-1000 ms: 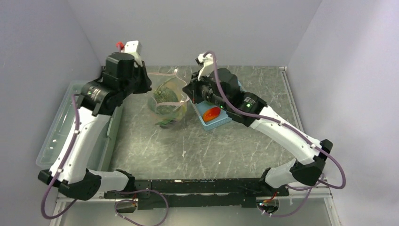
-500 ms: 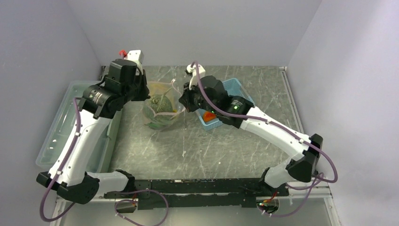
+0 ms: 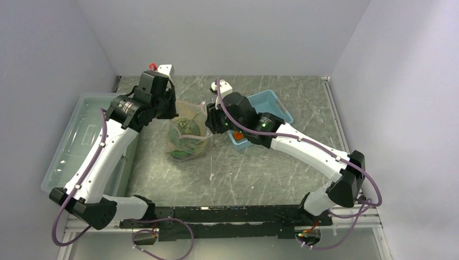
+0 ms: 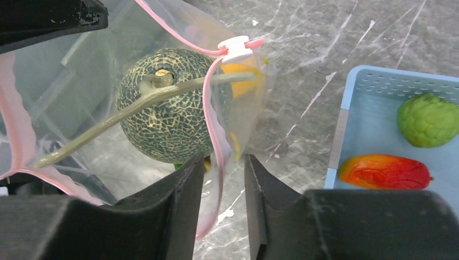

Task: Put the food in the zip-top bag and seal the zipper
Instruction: Adjust the zipper food storage bag at the center of the board, then pick up the fake fruit from the bin.

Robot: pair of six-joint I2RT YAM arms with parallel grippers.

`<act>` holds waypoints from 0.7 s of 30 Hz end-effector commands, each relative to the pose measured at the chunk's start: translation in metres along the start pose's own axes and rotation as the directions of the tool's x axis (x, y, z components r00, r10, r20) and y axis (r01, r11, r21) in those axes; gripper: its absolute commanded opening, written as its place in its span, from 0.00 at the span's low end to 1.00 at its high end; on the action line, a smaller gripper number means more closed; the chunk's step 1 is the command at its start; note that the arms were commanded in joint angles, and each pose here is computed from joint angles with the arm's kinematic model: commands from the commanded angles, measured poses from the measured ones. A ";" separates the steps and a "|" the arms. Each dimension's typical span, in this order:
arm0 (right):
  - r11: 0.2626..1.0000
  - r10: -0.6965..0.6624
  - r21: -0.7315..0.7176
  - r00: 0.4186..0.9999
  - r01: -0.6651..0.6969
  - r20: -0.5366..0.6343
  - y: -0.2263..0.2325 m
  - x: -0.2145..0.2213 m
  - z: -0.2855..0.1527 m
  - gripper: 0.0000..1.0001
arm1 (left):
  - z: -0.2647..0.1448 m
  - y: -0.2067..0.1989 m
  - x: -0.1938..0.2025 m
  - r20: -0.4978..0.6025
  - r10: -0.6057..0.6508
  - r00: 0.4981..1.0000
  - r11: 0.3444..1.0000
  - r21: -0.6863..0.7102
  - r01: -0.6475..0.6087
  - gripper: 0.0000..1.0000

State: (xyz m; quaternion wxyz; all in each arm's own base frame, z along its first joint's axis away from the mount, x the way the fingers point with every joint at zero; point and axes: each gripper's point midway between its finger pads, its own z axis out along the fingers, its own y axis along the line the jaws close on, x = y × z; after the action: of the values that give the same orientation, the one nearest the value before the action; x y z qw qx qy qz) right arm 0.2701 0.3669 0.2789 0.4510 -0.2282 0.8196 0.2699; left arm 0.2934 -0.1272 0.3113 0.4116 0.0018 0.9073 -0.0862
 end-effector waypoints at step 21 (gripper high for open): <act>0.955 0.027 0.284 0.980 -0.083 0.196 -0.131 -0.064 -0.072 0.68 | -0.006 -0.030 -0.016 0.132 0.079 0.988 0.975 0.195 -0.104 0.00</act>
State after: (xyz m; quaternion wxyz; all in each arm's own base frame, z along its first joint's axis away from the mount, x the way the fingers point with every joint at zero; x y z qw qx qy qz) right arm 0.3236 0.2403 0.3549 0.5595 -0.1092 0.7955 0.2052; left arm 0.2931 -0.1421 0.3056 0.4254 0.0519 0.8953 -0.1216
